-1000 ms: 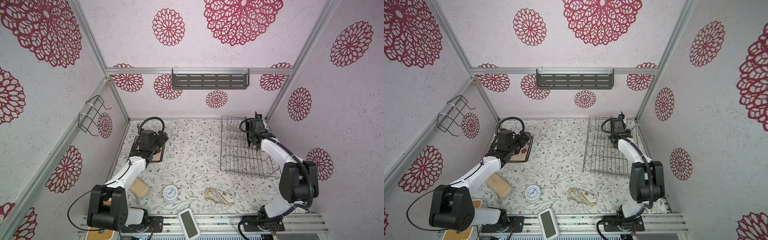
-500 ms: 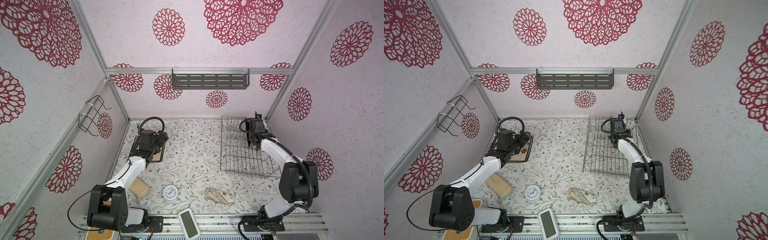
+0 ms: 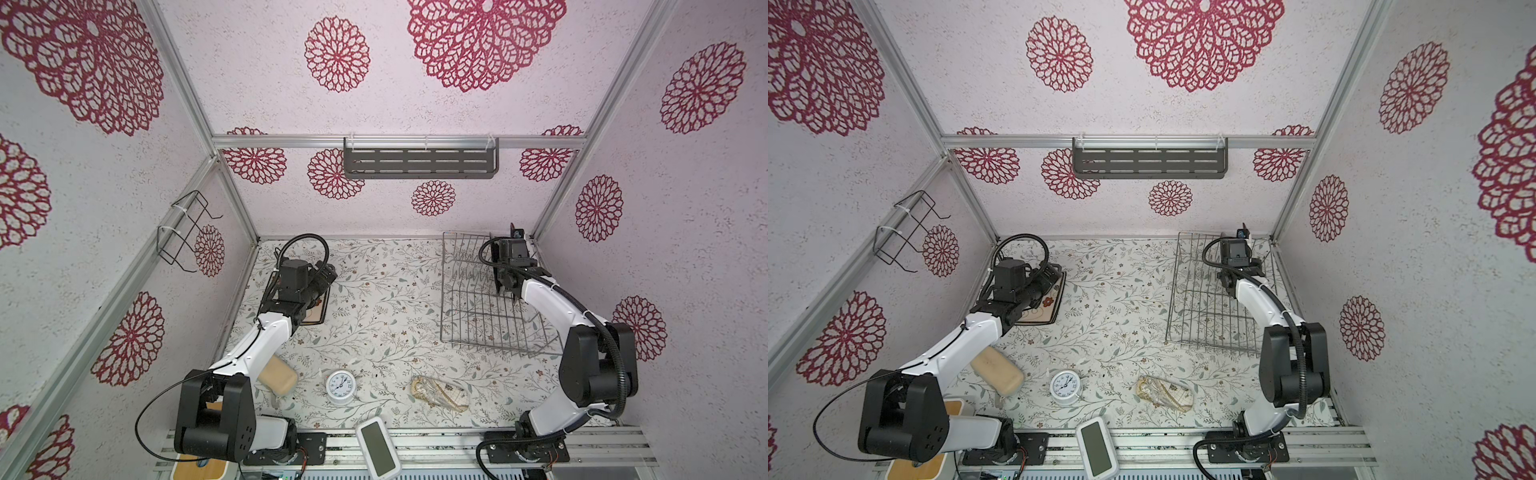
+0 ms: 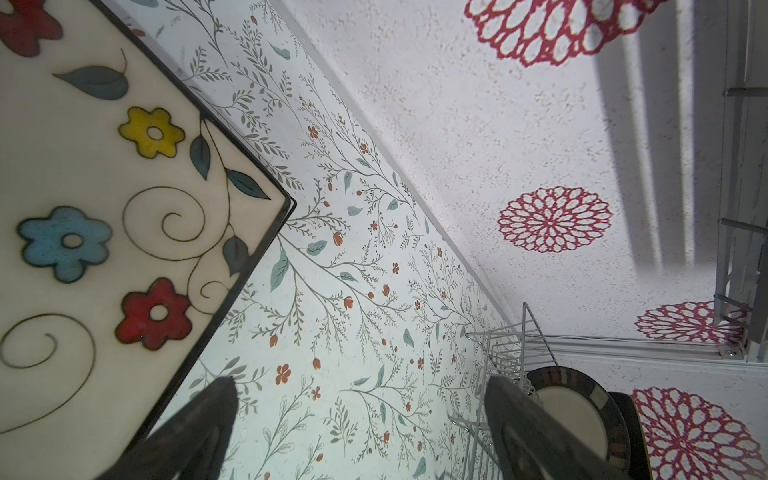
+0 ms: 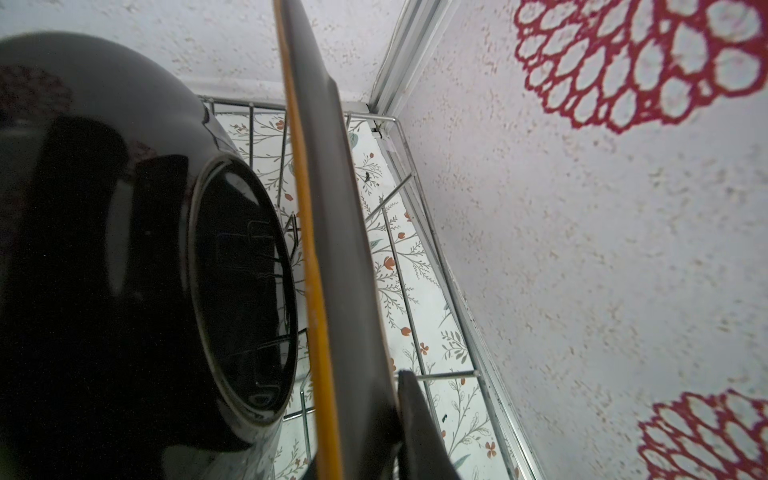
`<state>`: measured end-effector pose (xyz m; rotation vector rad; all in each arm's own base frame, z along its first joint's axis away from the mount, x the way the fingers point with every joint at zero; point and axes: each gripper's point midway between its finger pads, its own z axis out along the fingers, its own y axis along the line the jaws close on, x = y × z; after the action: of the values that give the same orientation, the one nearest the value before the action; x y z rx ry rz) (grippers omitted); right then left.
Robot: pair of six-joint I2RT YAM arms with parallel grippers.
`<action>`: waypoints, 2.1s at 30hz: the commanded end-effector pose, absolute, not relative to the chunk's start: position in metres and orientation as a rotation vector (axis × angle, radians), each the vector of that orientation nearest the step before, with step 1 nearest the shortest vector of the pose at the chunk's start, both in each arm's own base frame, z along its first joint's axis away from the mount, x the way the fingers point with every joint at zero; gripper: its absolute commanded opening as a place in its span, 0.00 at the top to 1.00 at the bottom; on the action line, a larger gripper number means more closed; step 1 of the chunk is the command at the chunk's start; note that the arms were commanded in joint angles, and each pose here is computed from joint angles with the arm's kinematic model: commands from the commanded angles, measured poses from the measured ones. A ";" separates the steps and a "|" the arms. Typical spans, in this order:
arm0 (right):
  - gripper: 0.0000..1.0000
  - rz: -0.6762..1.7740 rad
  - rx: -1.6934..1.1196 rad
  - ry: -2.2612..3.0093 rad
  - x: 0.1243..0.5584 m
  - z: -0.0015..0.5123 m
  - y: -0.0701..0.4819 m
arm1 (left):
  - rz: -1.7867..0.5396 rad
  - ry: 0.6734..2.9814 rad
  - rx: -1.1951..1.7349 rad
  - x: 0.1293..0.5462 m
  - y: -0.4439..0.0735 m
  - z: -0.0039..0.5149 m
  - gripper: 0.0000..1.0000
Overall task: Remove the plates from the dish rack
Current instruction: 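Close the right gripper on the rim of the dark square plate, then lift the dark square plate up out of the rack with the right gripper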
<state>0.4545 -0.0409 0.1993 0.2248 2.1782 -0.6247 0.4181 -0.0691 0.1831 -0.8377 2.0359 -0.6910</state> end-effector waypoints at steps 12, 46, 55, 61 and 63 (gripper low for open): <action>1.00 -0.593 0.311 1.934 0.445 0.287 -0.043 | -0.727 2.004 -0.811 0.423 -0.075 0.195 0.03; 1.00 -0.648 0.331 1.761 0.414 0.360 -0.043 | -0.744 1.996 -0.804 0.426 -0.079 0.198 0.03; 1.00 -0.632 0.325 1.718 0.404 0.379 -0.036 | -0.748 1.995 -0.802 0.426 -0.080 0.199 0.03; 1.00 -0.611 0.321 1.674 0.390 0.397 -0.027 | -0.758 1.989 -0.805 0.425 -0.081 0.197 0.03; 1.00 -0.617 0.321 1.652 0.384 0.405 -0.024 | -0.775 1.981 -0.808 0.428 -0.085 0.196 0.03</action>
<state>0.4064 -0.0111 0.3052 0.1112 1.9632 -0.6607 0.4210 -0.0762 0.1881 -0.8351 2.0162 -0.7357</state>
